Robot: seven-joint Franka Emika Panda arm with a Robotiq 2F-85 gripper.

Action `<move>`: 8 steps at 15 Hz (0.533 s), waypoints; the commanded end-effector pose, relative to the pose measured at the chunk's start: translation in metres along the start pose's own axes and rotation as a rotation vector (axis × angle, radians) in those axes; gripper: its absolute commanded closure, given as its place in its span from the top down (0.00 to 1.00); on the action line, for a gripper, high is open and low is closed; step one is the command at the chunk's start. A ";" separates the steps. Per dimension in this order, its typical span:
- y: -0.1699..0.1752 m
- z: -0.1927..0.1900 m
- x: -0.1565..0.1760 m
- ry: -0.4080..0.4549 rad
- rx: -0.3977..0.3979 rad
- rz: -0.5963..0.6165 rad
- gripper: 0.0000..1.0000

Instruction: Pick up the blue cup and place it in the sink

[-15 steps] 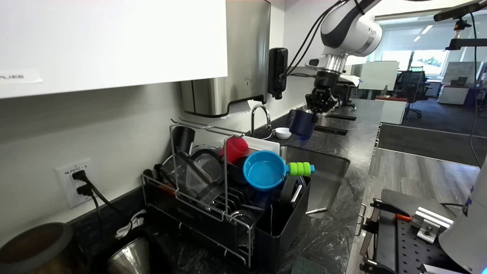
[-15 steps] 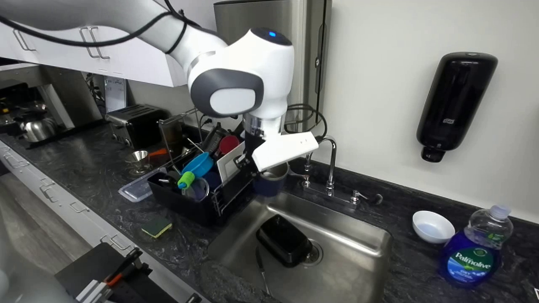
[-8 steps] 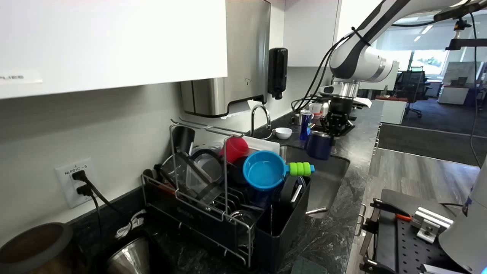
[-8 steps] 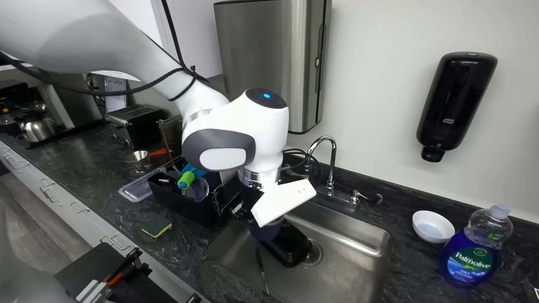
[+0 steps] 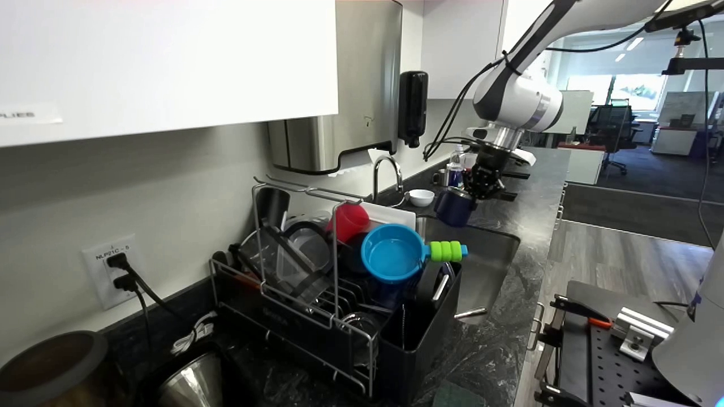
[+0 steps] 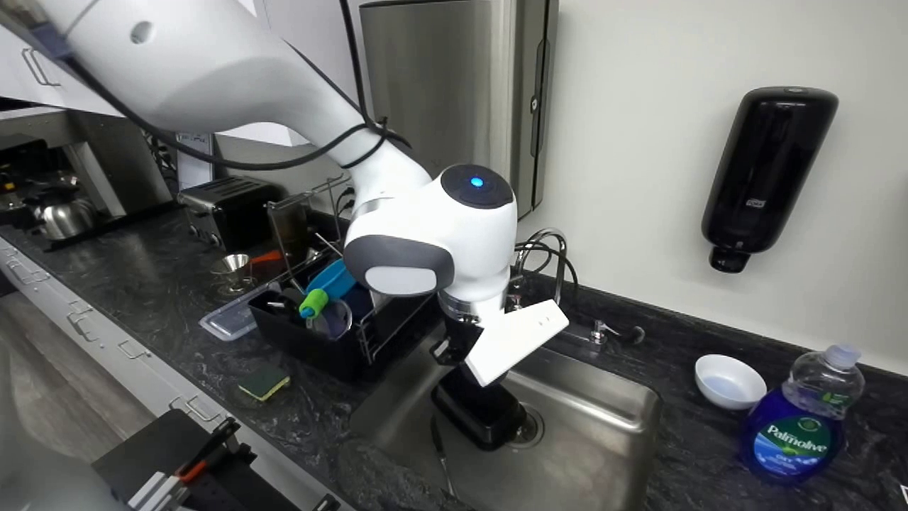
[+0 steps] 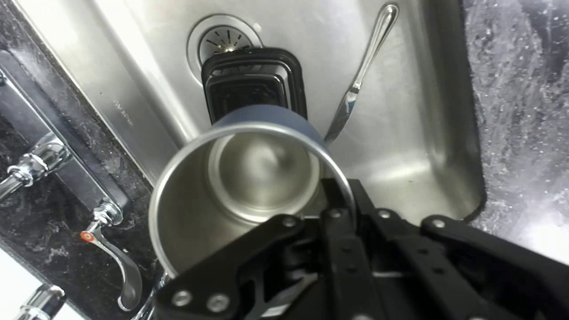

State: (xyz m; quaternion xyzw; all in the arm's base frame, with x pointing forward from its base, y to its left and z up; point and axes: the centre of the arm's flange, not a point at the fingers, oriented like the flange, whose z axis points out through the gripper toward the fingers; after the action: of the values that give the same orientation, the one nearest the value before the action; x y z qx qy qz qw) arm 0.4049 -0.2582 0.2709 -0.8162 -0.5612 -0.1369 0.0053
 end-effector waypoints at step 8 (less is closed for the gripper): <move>0.074 0.082 -0.033 -0.107 -0.065 -0.005 0.02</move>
State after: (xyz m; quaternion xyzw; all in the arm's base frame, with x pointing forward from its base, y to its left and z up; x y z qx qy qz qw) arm 0.4610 -0.2863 0.2117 -0.8190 -0.5610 -0.1167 -0.0308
